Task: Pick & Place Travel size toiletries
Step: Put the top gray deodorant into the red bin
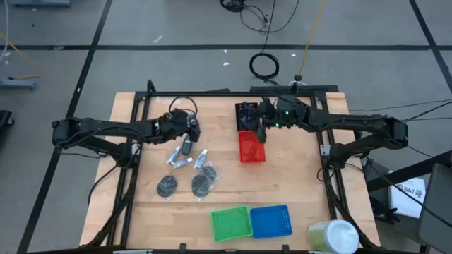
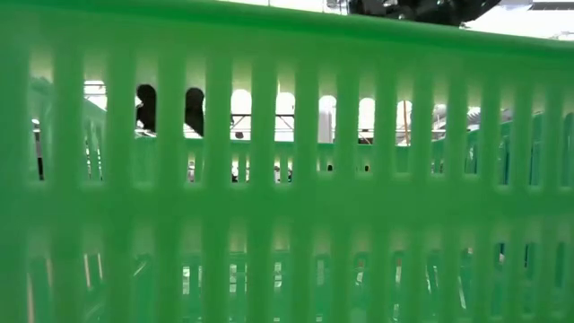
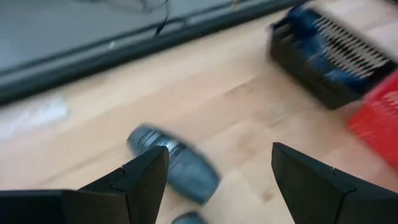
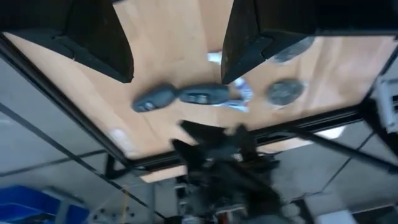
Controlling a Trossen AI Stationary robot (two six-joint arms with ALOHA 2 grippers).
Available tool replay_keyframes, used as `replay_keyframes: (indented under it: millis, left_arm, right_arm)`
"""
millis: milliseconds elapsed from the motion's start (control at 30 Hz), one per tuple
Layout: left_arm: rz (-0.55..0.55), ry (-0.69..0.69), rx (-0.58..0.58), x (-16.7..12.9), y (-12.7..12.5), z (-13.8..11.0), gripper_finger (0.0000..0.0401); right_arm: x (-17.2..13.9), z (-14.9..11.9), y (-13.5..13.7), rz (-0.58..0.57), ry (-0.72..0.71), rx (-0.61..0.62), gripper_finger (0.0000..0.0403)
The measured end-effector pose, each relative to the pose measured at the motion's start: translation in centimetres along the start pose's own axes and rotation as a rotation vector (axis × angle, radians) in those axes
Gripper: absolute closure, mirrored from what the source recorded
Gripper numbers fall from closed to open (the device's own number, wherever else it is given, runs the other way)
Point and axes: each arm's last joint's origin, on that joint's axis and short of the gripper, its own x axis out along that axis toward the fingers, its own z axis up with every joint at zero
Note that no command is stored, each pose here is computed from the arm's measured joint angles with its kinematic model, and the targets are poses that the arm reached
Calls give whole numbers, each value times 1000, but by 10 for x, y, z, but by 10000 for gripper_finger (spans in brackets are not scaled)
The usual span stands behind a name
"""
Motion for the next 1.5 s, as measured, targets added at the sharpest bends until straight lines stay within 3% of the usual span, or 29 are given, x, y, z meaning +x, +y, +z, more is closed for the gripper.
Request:
replay_keyframes:
  millis: [233, 367, 667, 967, 1333, 1500]
  left_arm:
    - [57, 168, -120, 42, 14, -7, 134]
    - [72, 279, -165, 65, 21, 1, 141]
    - [198, 485, -119, 91, 12, 26, 141]
    - [262, 674, -92, 120, 16, 5, 142]
    - [199, 658, 144, 116, 13, 7, 164]
    - [264, 610, 246, 115, 11, 6, 195]
  right_arm:
    - [2, -4, 19, -9, 15, -57, 173]
    - [4, -6, 21, -25, 23, -69, 172]
    - [4, -7, 21, -24, 32, -75, 175]
    - [6, -24, 18, -23, 32, -82, 172]
    - [7, -31, 17, -20, 33, -85, 175]
    - [7, -31, 18, -20, 33, -85, 178]
